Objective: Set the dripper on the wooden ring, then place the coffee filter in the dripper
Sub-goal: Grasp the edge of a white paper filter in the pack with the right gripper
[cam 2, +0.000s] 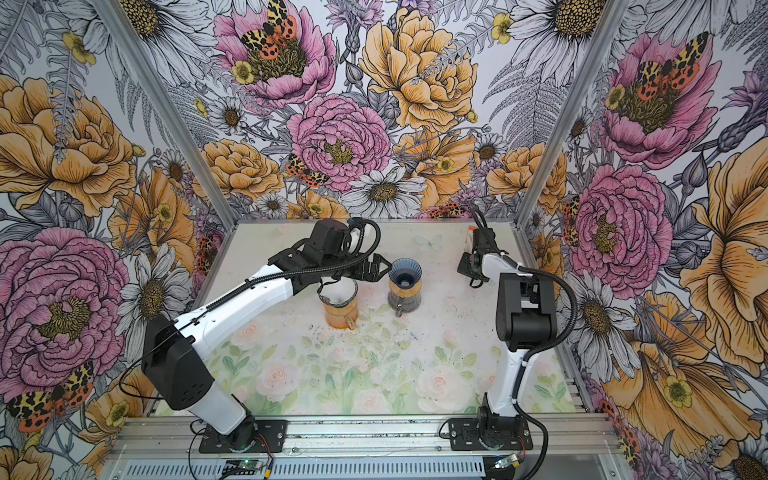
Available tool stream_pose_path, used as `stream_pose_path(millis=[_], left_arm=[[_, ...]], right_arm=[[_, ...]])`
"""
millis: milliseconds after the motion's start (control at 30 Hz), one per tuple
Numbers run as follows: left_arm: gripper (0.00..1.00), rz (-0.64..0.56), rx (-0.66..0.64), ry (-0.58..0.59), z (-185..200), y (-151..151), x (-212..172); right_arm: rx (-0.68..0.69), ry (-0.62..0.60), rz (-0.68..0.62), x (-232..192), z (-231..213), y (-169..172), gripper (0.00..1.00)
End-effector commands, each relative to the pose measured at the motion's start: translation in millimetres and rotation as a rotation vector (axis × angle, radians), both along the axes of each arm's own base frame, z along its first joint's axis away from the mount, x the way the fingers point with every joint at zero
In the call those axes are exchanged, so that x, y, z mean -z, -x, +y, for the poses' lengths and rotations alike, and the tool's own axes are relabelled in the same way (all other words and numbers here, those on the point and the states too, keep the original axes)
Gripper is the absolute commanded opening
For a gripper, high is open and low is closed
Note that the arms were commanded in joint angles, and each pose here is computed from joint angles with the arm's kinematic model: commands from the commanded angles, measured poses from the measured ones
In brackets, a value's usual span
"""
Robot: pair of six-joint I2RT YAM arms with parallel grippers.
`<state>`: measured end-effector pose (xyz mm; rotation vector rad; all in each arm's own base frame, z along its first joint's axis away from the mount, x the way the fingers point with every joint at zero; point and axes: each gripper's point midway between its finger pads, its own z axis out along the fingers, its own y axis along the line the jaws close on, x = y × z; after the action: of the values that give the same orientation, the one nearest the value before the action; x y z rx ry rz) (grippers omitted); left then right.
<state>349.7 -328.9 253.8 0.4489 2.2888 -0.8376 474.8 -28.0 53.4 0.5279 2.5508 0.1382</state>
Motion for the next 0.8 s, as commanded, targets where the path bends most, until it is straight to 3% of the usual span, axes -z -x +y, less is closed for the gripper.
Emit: stream_pose_path(millis=[0, 433, 667, 767], left_arm=[[0.99, -0.005, 0.0, 0.039, -3, -5, -9], [0.99, -0.001, 0.005, 0.04, -5, -4, -8], [0.99, 0.006, 0.01, 0.038, -6, -4, -5], [0.99, 0.008, 0.011, 0.038, -7, -4, -5]], right_arm=[[0.009, 0.027, -0.063, -26, -4, 1, 0.0], [0.023, -0.042, 0.008, -20, 6, 33, 0.0], [0.02, -0.039, 0.003, -29, 7, 43, 0.18], [0.021, -0.024, -0.017, -37, 5, 43, 0.2]])
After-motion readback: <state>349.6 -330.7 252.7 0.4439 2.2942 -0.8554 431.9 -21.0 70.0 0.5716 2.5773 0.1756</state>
